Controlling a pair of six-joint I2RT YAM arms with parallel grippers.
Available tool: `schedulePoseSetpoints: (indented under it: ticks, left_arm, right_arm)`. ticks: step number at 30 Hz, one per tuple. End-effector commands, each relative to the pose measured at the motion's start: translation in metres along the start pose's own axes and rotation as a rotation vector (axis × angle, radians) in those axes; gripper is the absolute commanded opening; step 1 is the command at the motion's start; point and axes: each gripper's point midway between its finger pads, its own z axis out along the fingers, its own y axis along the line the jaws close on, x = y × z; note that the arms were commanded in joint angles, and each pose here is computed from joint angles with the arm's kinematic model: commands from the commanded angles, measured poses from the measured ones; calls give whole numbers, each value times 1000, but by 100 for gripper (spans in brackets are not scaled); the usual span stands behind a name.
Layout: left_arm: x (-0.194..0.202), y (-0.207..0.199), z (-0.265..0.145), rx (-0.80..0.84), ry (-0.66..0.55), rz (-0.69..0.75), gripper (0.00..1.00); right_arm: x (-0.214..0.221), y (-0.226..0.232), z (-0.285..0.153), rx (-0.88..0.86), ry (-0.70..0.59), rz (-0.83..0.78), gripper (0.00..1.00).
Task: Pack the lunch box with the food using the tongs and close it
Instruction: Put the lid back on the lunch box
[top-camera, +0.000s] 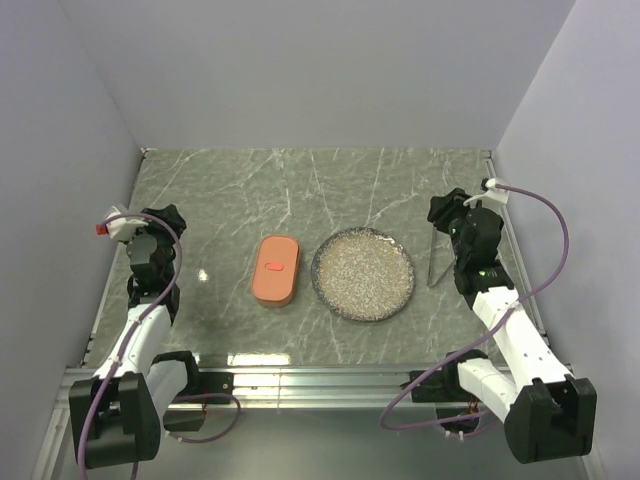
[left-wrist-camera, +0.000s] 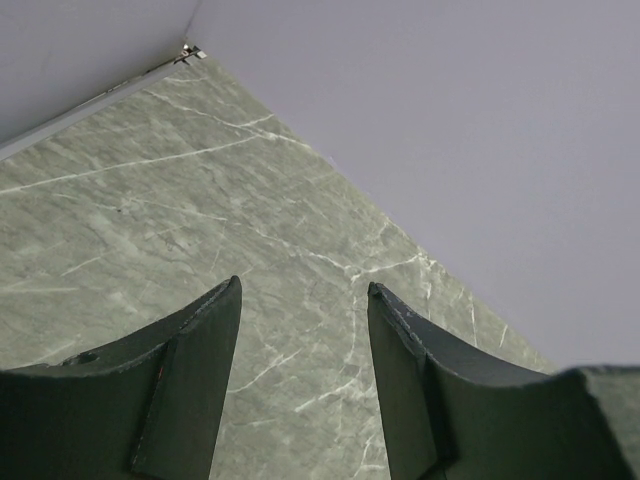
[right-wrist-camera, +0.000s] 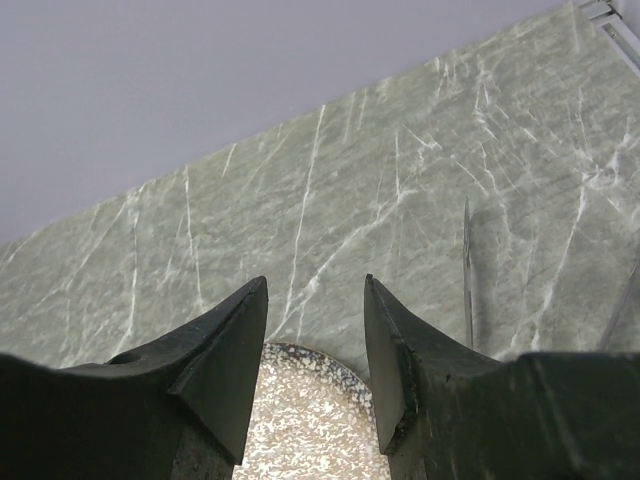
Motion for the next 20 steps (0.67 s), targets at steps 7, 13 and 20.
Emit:
schedulePoseSetpoints:
  ticks: [7,13,20]
  left_arm:
    - [-11,-9,0,22,-46,9,60]
    - [-12,-10,-3,31,-47,7,59]
    - [-10,-9,0,18,-38,6,60]
  right_arm:
    - [-13,4,0,-8,-38,-4,51]
    - [-16,4,-4,-16,-52,-2,51]
    - [-14,4,-1,-13,-45,-4,51]
